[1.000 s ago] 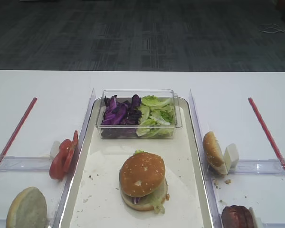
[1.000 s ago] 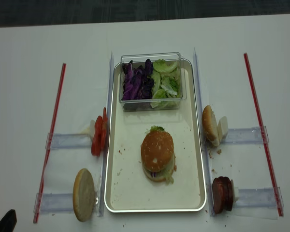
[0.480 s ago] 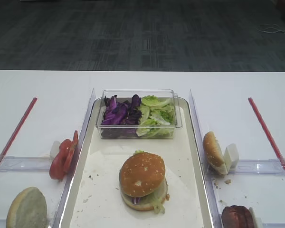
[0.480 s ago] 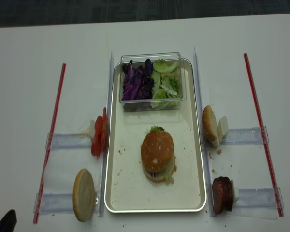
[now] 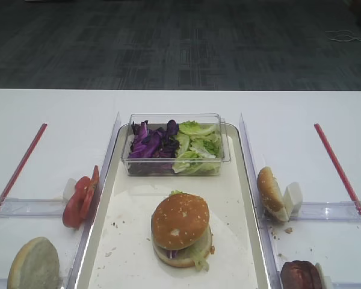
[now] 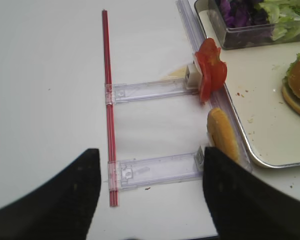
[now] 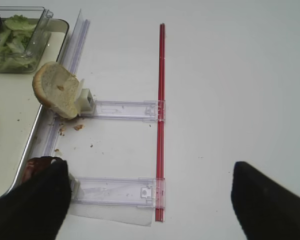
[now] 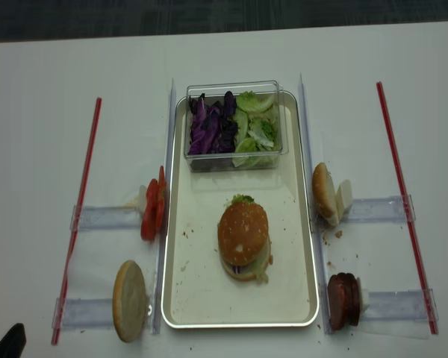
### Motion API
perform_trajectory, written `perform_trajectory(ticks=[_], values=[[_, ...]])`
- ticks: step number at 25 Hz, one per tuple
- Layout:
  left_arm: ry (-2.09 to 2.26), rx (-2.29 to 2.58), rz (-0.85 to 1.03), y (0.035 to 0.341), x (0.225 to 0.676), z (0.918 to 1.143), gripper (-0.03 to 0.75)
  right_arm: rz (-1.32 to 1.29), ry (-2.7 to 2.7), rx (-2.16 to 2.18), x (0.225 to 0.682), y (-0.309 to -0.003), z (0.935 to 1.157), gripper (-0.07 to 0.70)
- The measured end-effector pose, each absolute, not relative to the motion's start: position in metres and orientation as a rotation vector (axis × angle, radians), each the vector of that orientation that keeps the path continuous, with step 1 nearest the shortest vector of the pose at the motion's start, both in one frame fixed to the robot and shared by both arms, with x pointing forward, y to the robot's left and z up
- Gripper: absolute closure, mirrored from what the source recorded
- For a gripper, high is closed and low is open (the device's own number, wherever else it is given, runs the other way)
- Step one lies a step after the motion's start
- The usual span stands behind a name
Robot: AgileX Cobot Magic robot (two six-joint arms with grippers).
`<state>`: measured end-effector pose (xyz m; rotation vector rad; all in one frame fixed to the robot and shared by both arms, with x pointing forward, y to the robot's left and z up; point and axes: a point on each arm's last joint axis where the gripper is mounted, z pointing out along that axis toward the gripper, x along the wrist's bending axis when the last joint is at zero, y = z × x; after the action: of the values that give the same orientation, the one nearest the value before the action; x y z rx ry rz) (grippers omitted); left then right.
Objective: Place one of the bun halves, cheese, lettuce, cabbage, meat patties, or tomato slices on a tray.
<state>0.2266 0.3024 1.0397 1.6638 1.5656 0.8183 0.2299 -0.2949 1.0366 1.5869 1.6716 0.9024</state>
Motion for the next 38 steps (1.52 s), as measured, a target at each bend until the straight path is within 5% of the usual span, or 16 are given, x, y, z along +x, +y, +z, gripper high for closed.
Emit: perform_trajectory(ticks=[38], values=[[1.566, 1.664, 0.818, 0.3024, 0.2266, 1.0397, 0.294, 0.907, 1.665, 1.596, 0.2299, -0.2949, 1.0366, 0.071]])
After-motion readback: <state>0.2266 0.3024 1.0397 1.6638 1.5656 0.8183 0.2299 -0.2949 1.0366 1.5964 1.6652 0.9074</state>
